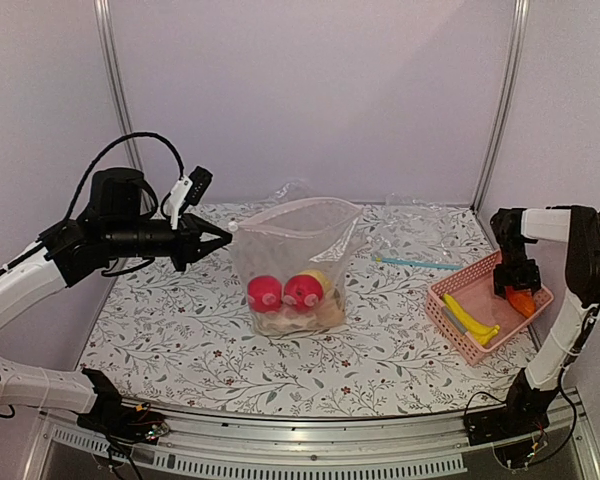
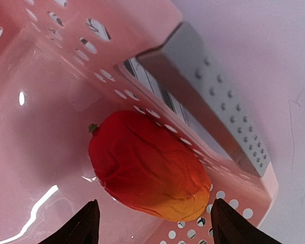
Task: Place the food in the zip-top bag and seal the zipper
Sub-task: Adjust the fake fruit in the bin.
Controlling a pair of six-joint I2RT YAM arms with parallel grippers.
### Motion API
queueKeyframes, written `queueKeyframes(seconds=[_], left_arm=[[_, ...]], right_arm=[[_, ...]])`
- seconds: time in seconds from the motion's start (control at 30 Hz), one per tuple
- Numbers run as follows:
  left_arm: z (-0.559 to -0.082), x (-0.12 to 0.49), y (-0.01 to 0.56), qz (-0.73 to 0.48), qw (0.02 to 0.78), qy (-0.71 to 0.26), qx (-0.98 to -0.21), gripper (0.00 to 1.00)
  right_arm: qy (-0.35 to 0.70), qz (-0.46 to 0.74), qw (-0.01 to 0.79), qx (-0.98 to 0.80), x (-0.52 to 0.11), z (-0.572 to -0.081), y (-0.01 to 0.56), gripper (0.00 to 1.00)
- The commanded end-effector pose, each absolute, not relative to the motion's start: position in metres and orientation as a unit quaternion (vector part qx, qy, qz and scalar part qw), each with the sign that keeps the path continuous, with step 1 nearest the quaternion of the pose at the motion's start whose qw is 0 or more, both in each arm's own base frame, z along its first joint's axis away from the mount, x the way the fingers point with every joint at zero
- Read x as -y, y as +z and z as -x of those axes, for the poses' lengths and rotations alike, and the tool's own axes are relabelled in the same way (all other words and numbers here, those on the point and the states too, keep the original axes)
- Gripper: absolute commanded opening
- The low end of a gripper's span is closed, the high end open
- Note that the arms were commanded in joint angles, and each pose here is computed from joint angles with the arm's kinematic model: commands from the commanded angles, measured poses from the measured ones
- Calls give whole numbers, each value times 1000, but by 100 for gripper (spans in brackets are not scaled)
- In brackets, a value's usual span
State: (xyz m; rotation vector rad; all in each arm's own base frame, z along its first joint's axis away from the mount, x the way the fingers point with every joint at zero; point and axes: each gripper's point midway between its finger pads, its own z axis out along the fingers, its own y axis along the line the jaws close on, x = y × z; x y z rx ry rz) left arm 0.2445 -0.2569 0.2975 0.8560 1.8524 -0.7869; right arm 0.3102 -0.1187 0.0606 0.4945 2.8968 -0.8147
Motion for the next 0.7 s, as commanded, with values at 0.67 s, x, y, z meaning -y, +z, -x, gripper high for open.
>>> queueKeyframes(seconds=[0.67], left_arm=[[-246, 255, 309, -345, 473, -320, -745, 0]], right_arm=[[-181, -173, 53, -967, 95, -321, 61, 62]])
